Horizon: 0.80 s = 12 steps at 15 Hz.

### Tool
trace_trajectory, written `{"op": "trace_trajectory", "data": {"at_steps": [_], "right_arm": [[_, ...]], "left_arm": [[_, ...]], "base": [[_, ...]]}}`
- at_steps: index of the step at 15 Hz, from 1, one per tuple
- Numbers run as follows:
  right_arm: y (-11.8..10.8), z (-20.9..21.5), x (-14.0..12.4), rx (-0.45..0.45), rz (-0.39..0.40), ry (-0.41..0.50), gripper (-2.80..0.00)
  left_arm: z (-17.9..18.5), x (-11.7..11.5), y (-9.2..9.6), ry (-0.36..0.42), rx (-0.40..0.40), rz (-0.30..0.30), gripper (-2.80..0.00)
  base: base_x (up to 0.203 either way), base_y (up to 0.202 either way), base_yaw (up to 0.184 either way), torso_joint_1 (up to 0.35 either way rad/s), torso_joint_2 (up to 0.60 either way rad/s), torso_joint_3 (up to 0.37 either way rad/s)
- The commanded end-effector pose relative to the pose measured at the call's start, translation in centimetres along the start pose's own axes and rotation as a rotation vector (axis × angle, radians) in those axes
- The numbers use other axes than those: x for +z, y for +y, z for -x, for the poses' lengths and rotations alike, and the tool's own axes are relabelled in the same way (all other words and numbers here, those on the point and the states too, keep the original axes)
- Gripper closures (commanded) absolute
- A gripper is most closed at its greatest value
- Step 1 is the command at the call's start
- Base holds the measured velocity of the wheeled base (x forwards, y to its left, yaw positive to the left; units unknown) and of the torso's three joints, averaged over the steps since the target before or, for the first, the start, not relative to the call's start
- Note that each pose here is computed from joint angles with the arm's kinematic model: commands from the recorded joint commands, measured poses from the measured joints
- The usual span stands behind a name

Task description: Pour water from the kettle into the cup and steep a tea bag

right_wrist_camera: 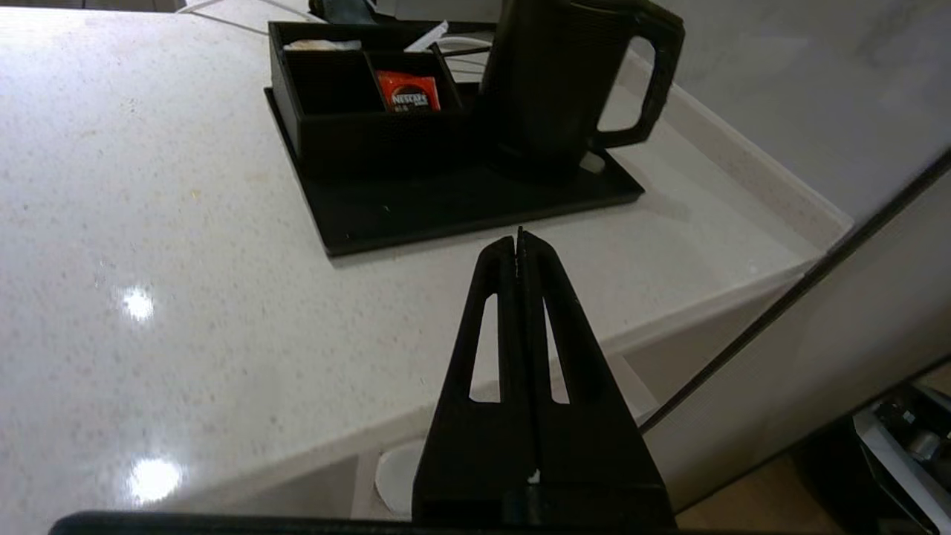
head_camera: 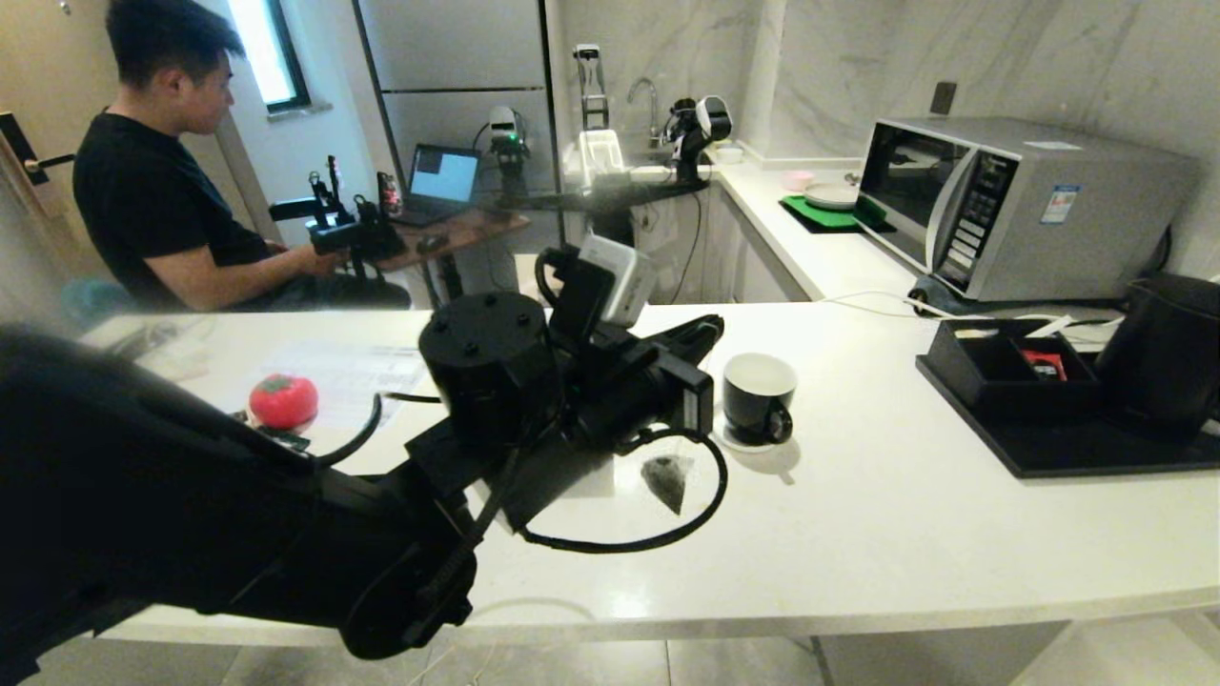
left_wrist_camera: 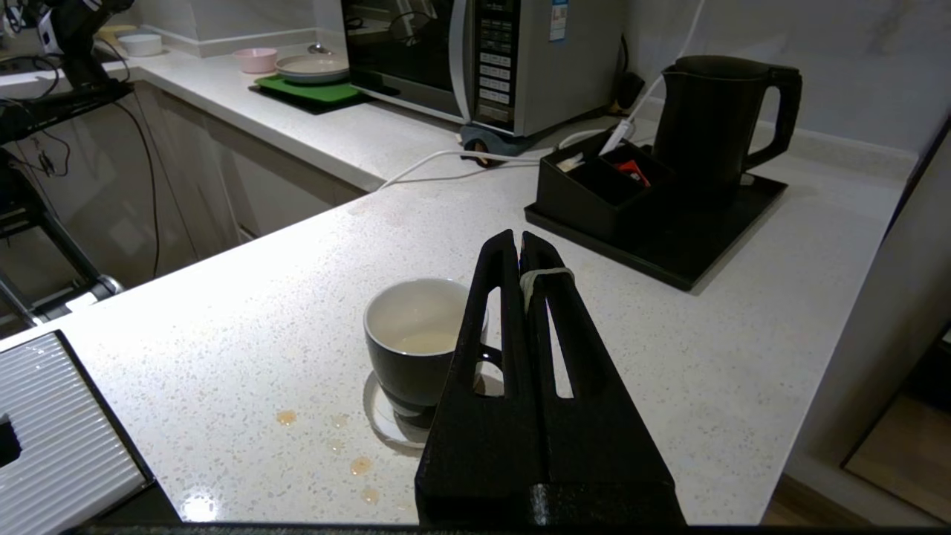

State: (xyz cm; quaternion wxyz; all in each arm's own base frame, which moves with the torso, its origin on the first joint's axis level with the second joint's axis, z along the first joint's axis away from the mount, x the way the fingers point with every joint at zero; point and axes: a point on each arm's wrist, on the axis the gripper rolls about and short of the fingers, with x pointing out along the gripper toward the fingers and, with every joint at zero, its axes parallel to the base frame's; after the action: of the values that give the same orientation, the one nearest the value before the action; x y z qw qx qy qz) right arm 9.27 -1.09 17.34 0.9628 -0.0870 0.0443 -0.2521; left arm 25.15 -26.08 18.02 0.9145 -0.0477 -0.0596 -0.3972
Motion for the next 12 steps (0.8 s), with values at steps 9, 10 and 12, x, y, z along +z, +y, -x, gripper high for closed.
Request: {"op": "trace_trajectory", "data": {"at_steps": [9,10,12], "right_arm": [[-2.3,6.4,-5.2,0.207,-0.057,-0.145,0.0],[-2.6,7.3,-6.1,0.248,-0.058,-0.159,0.0],[-3.1,9.1,-8.0,0.314,-0.063,-0.201,0.0]], "left_arm": [[0.2,0.1,-0.2,-0.004,-0.002,-0.002,0.0],[0.2,0.1,-0.2,-0.01,-0.003,-0.003,0.0],[0.2,0.3,-0.2,-0.026,-0.002,-0.002,0.0]], "base": [[0.0,0.0,0.0,0.0,0.0,0.0],[0.0,0.0,0.0,0.0,0.0,0.0],[0.0,0.0,0.0,0.0,0.0,0.0]]}}
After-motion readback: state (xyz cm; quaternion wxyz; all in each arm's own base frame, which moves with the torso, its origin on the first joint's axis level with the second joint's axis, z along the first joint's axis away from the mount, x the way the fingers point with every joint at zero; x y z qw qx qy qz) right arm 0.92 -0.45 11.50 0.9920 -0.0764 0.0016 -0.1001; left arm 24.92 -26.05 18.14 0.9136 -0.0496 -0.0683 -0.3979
